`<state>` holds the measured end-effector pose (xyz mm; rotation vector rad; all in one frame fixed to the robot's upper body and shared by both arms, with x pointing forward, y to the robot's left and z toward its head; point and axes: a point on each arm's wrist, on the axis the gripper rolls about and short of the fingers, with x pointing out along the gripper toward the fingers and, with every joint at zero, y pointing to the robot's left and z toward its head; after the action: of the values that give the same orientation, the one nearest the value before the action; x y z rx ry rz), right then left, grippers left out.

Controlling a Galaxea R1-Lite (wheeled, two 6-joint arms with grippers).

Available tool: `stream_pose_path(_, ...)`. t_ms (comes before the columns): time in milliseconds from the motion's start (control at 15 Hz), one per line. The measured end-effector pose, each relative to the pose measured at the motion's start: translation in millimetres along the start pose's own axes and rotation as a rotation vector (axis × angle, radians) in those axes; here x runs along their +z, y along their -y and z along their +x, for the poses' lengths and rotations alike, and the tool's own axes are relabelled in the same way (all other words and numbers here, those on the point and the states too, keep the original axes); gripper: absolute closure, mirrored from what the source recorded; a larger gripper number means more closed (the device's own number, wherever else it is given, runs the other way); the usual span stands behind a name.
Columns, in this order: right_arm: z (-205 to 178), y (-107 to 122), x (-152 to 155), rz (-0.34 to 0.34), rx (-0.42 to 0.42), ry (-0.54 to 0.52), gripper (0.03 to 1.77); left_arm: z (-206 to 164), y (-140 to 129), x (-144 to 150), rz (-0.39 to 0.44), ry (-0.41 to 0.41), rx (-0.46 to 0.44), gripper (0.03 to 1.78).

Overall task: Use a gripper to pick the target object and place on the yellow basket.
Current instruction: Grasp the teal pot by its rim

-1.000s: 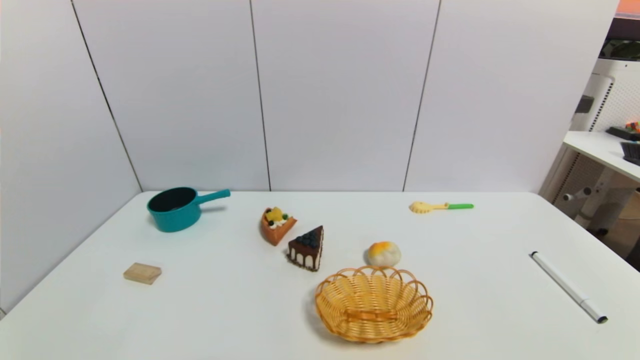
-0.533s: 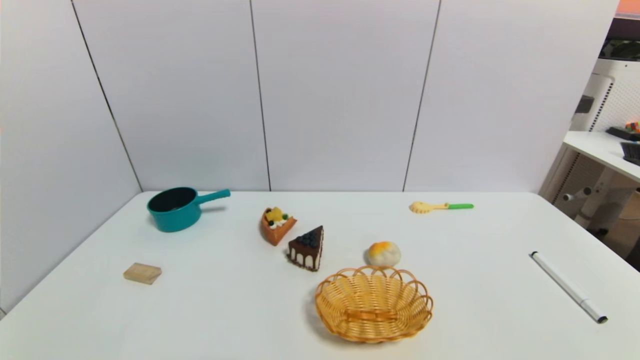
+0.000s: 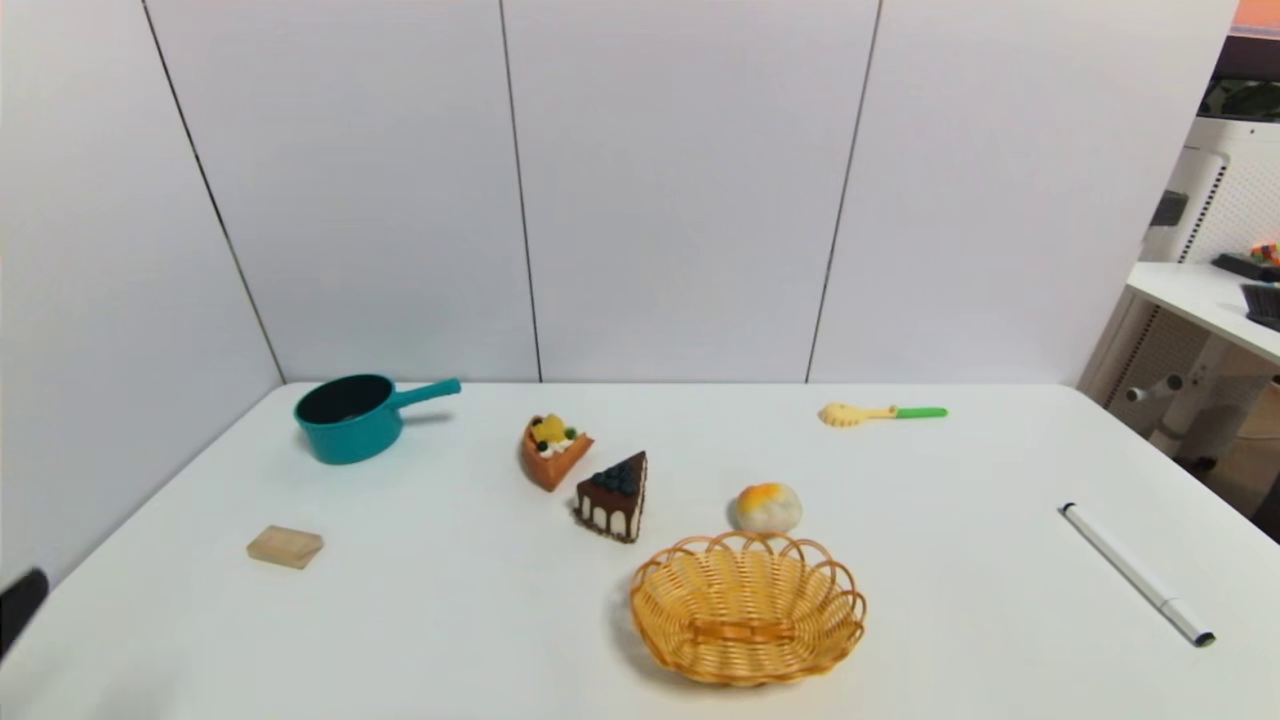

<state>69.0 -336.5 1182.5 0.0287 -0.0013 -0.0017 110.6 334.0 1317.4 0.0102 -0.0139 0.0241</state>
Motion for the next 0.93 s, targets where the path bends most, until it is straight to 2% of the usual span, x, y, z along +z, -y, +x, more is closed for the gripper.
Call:
stream_pose_path(267, 0.0, 0.0, 0.0, 0.0, 0.0, 0.0, 0.1, 71.6, -3.4, 102.2, 0.027, 0.055, 0.026, 0.12)
stream_pose_path(467, 0.0, 0.0, 0.0, 0.0, 0.0, 0.0, 0.1, 141.8, -7.1, 149.1, 0.039, 0.073, 0.034, 0.12)
stream_pose_path(733, 0.0, 0.0, 0.0, 0.0, 0.0, 0.0, 0.1, 235.2, -10.8, 162.9, 0.096, 0.009, -0.001, 0.12)
stream_pose_path(933, 0.0, 0.0, 0.0, 0.0, 0.0, 0.0, 0.1, 275.9, -11.3, 146.2, 0.141, -0.188, -0.133, 0.12)
